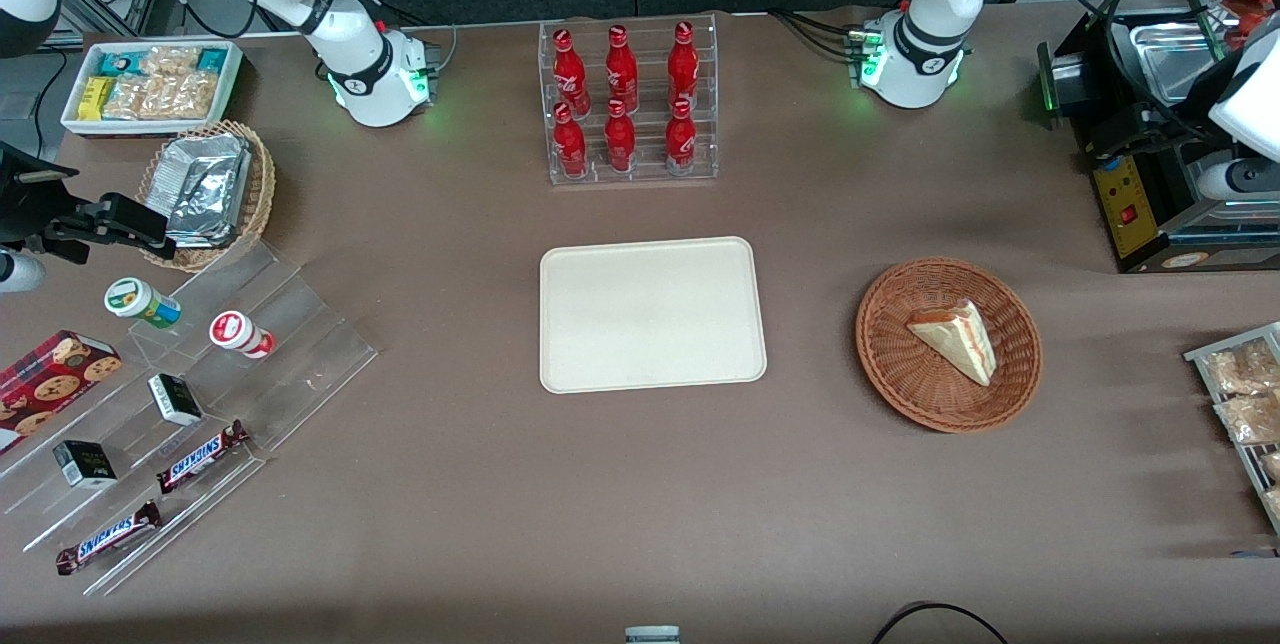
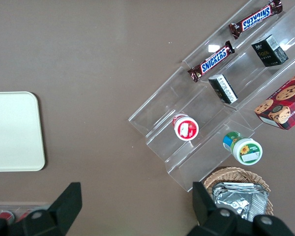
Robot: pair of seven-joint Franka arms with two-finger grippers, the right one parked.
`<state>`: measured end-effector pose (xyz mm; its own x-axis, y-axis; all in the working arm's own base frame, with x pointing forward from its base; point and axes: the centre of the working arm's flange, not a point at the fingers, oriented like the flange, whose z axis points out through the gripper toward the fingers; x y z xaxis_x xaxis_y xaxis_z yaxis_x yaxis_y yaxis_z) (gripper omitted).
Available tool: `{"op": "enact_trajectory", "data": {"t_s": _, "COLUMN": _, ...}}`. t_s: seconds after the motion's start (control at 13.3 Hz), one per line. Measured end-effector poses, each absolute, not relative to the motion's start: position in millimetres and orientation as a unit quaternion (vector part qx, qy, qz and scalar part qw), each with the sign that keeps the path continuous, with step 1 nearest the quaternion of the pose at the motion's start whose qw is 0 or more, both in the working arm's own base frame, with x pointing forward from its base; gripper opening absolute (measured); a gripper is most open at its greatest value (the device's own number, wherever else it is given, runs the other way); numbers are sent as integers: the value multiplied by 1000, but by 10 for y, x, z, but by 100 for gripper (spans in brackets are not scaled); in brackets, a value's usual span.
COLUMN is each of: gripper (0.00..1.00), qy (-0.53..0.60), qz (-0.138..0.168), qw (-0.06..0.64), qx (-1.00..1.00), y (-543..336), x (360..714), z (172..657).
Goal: Place sandwich from basket to tray
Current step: 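Move the left gripper over the wicker basket and lower toward the sandwich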
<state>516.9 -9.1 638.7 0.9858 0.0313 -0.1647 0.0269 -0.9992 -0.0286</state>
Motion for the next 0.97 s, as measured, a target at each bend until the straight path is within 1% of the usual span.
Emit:
{"op": "enact_trajectory", "data": {"t_s": 0.3, "gripper": 100, "qy": -12, "qz": 89, "qw": 14, "qx": -996, "y": -108, "x": 5192, "z": 6328}}
{"op": "enact_trajectory", "data": {"t_s": 0.45, "gripper": 100, "qy": -11, "qz": 97, "qw": 18, "qx": -995, "y": -112, "x": 5245, "z": 6187}}
{"op": "enact_trajectory", "data": {"t_s": 0.75, "gripper": 100, "qy": -13, "qz": 90, "qw": 21, "qx": -996, "y": -102, "x": 5383, "z": 5567}}
{"op": "enact_trajectory", "data": {"t_s": 0.97, "gripper": 100, "qy": -73, "qz": 71, "qw": 24, "qx": -995, "y": -102, "x": 5418, "z": 5025}}
